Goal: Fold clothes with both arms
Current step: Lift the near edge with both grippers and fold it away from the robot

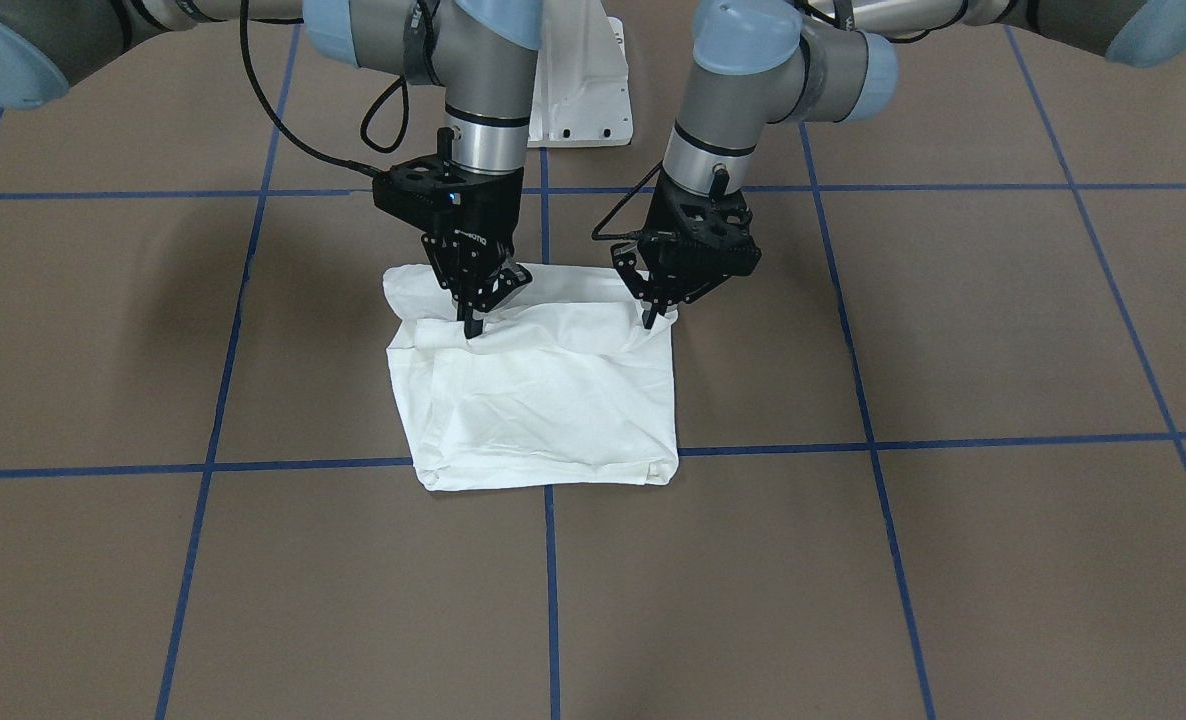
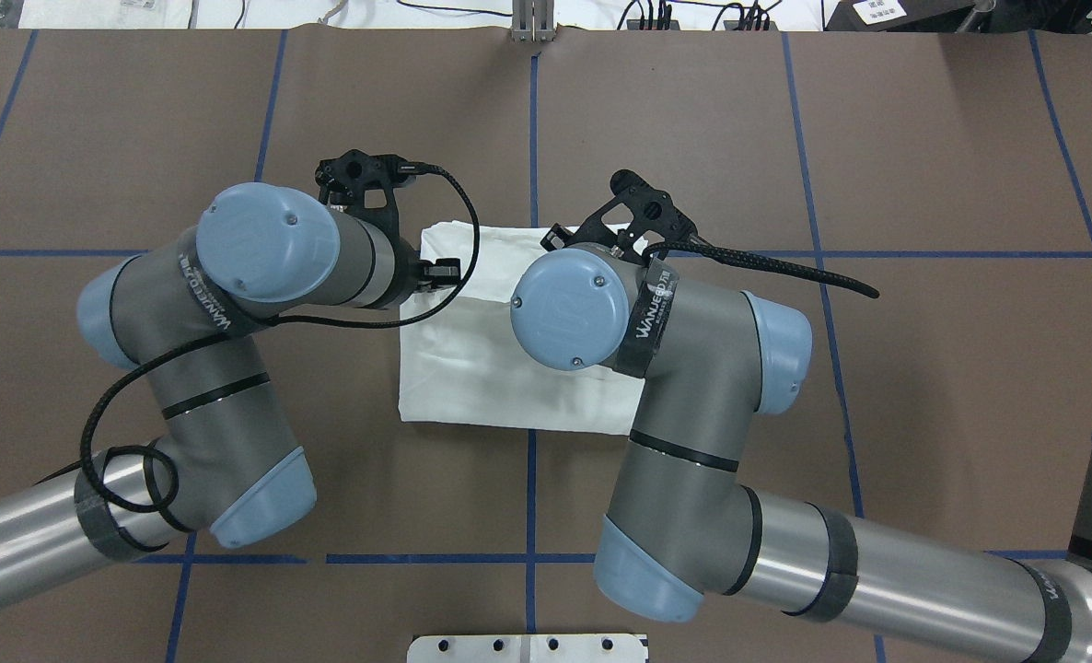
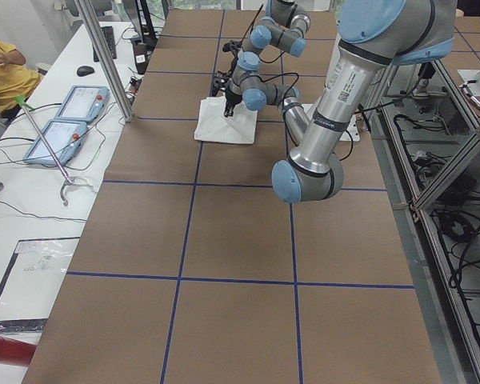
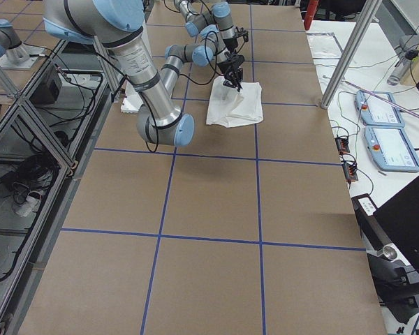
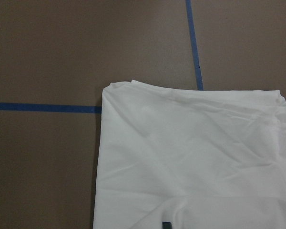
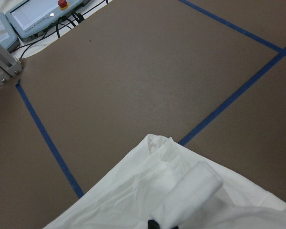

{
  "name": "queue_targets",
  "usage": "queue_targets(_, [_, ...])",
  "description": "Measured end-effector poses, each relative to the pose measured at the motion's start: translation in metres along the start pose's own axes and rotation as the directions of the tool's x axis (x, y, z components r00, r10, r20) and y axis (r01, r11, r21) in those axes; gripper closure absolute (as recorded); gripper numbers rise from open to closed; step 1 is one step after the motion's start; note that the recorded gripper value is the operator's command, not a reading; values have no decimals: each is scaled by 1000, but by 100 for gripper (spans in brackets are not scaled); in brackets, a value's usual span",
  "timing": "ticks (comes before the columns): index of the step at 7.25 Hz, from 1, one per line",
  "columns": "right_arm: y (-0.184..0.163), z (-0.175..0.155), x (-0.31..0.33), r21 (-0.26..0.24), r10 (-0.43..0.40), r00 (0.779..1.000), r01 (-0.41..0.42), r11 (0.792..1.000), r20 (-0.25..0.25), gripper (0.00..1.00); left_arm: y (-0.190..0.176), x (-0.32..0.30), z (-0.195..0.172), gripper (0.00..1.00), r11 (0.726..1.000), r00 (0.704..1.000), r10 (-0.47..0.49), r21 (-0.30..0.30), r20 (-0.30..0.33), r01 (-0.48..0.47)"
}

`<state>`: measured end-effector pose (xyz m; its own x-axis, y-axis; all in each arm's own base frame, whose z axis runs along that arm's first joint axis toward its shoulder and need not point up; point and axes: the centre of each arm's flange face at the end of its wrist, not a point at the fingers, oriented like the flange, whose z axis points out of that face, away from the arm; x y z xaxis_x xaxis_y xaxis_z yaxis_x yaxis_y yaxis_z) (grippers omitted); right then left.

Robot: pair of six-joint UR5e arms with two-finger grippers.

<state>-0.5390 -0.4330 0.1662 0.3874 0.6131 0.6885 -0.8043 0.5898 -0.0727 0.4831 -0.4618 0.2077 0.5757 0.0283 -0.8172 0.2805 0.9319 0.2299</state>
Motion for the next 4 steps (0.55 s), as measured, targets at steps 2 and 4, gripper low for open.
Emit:
queue_targets(2, [-7,46,-8,16,-34,999,35,999,-19,54,-45,1,40,100,999,998,40,28,50,-42])
queue_targets(4, [-17,88,-17,20,-74,997,74,997,-16,0,-79,-19,70,0,994,994,89,61,65,-93])
